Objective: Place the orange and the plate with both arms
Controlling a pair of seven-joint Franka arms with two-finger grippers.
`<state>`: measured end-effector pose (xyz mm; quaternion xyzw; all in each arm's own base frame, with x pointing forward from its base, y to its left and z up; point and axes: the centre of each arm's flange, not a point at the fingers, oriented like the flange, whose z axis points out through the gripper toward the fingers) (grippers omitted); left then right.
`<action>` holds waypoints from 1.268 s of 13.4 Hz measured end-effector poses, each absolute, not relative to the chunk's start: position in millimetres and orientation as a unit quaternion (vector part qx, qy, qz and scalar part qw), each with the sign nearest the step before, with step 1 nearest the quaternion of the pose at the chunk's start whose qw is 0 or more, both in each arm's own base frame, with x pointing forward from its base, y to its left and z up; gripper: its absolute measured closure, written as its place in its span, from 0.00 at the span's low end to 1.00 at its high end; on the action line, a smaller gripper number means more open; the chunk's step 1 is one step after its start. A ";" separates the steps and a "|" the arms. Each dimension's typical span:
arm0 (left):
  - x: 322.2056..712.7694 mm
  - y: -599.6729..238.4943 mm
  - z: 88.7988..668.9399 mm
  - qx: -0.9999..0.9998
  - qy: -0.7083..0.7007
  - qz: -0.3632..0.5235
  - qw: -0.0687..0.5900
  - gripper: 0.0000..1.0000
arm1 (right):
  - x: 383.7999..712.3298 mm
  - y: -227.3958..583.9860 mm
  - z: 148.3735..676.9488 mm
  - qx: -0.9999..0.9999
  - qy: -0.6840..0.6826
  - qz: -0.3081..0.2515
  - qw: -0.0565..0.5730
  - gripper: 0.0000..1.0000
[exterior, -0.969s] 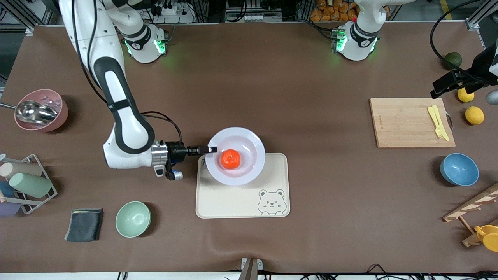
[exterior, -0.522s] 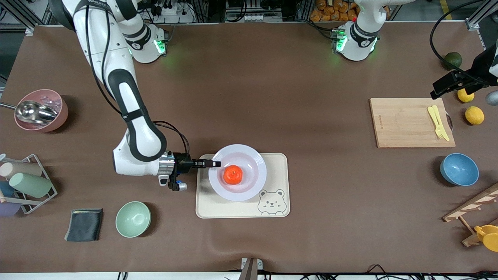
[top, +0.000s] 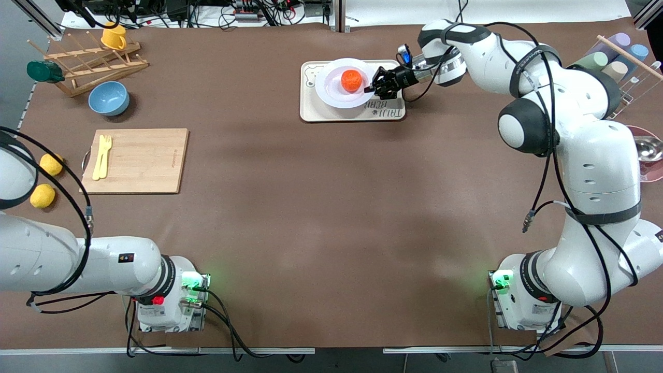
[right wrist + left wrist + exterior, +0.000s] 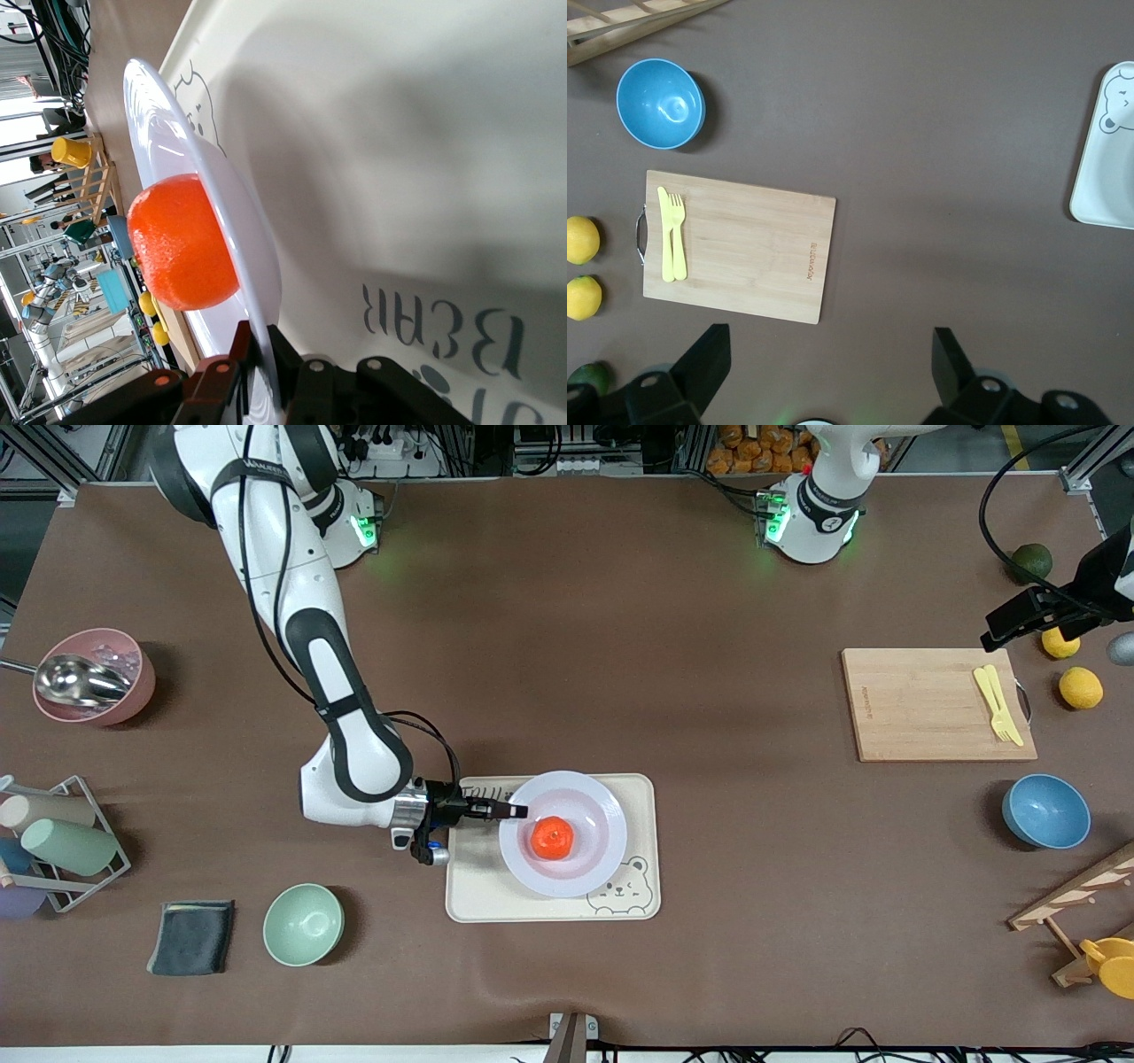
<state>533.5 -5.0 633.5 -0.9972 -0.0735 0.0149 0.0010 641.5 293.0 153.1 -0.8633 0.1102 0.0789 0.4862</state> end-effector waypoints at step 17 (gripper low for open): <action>533.8 -3.2 633.8 -0.997 -0.075 0.013 0.002 0.00 | 647.6 286.2 140.0 -0.875 0.096 0.044 0.473 0.51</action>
